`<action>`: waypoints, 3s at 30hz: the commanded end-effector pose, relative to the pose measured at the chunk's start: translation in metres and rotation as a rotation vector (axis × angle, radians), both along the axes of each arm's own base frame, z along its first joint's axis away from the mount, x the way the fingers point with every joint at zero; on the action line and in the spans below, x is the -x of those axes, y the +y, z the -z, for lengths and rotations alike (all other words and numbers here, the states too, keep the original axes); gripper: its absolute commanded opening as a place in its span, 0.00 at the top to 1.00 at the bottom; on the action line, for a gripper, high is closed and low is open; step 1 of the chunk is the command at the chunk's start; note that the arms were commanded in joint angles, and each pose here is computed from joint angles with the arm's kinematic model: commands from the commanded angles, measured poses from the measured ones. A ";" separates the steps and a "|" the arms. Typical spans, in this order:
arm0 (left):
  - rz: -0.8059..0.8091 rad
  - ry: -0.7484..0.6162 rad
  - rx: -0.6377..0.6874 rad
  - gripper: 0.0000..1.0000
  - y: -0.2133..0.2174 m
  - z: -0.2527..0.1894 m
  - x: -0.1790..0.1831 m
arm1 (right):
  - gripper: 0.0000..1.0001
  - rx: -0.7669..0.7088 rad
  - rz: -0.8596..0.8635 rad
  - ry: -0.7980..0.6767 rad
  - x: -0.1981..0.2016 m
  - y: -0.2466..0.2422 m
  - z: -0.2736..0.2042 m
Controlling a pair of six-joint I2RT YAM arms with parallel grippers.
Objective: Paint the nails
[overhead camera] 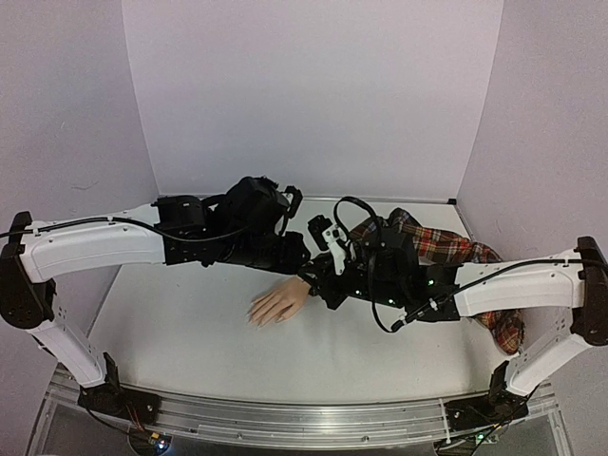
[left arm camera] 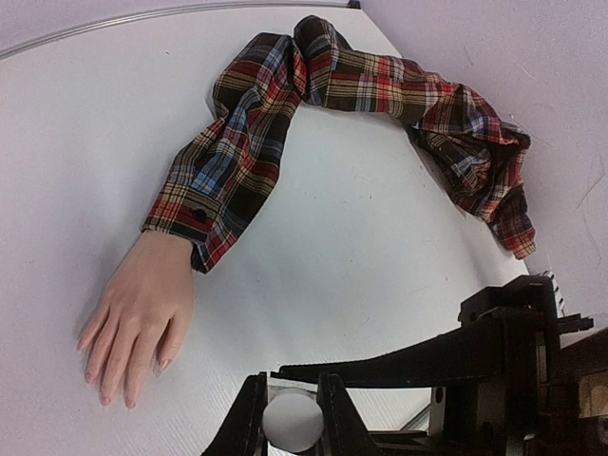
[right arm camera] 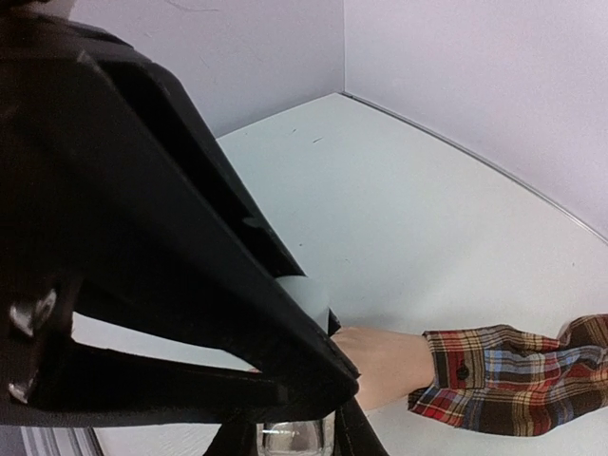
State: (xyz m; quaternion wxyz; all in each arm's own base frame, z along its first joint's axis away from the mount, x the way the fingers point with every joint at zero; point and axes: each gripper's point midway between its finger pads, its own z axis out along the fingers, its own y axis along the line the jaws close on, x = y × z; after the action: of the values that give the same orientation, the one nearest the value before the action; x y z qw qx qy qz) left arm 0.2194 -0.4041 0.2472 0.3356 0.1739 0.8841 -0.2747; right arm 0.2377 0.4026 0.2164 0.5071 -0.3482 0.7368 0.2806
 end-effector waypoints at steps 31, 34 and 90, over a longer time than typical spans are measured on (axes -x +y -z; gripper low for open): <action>0.464 -0.130 0.443 0.47 0.010 -0.084 0.068 | 1.00 -0.277 -0.399 0.156 0.065 0.003 -0.079; 0.468 -0.130 0.438 0.54 0.009 -0.086 0.068 | 1.00 -0.269 -0.429 0.147 0.070 0.004 -0.078; 0.677 -0.163 0.708 0.52 0.020 -0.166 0.111 | 1.00 -0.357 -0.562 0.004 0.114 0.011 -0.150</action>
State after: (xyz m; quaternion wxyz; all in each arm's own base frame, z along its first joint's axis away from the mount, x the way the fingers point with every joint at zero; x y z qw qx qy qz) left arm 0.1270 -0.3865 0.3764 0.3316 0.3077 0.6591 -0.6008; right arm 0.1310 0.4123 0.3331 0.4542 -0.4454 0.5848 0.5033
